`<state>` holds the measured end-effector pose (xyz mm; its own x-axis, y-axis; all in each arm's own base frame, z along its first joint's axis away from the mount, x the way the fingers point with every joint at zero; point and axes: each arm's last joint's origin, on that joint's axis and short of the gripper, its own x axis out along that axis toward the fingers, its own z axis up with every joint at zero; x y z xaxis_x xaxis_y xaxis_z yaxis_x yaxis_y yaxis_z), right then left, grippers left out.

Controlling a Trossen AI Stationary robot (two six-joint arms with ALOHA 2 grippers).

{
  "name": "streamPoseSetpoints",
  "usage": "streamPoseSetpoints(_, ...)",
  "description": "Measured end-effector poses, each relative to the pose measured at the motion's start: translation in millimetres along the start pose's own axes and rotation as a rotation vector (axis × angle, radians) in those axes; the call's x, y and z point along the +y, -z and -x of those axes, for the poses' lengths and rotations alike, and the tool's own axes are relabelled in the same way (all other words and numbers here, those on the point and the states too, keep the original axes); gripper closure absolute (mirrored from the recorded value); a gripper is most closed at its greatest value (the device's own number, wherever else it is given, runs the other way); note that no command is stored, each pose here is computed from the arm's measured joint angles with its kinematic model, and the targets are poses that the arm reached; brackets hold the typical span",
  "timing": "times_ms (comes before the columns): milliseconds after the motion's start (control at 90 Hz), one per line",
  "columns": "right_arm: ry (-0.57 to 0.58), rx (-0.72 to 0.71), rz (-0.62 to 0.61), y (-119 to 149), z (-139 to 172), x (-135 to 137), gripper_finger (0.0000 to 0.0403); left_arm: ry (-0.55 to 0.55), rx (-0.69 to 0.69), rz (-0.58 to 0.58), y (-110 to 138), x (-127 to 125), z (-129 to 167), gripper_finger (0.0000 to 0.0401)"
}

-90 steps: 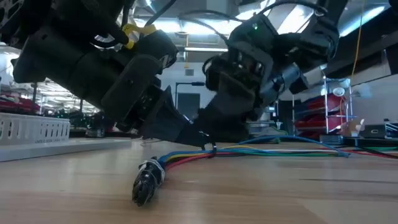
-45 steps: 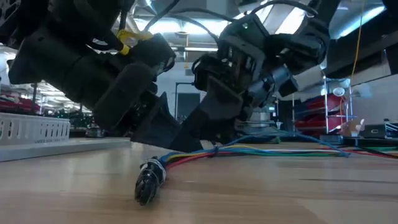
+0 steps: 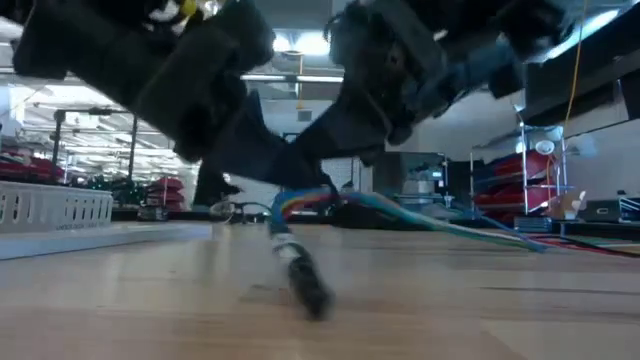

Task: Ziptie cables
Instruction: Wrap the black zip tie around the cable wires to form a loop

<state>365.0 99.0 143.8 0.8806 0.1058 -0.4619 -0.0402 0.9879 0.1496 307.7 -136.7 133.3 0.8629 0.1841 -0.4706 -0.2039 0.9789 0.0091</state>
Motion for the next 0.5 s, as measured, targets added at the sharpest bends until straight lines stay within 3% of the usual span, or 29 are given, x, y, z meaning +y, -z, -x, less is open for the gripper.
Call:
streamPoseSetpoints(178,0.135,-0.127,-0.087,22.0,10.6,21.0,0.0403,0.016,0.013,-0.009,0.6,-5.0,6.2,0.0401)
streamPoseSetpoints(367,0.186,-0.310,-0.261,44.2,31.4,31.1,0.0403,0.001,0.068,0.007,11.8,-11.9,13.8,0.0401)
streamPoseSetpoints(500,0.240,-0.342,-0.271,52.4,37.7,31.1,0.0403,-0.029,0.013,0.033,8.4,-13.8,14.9,0.0401)
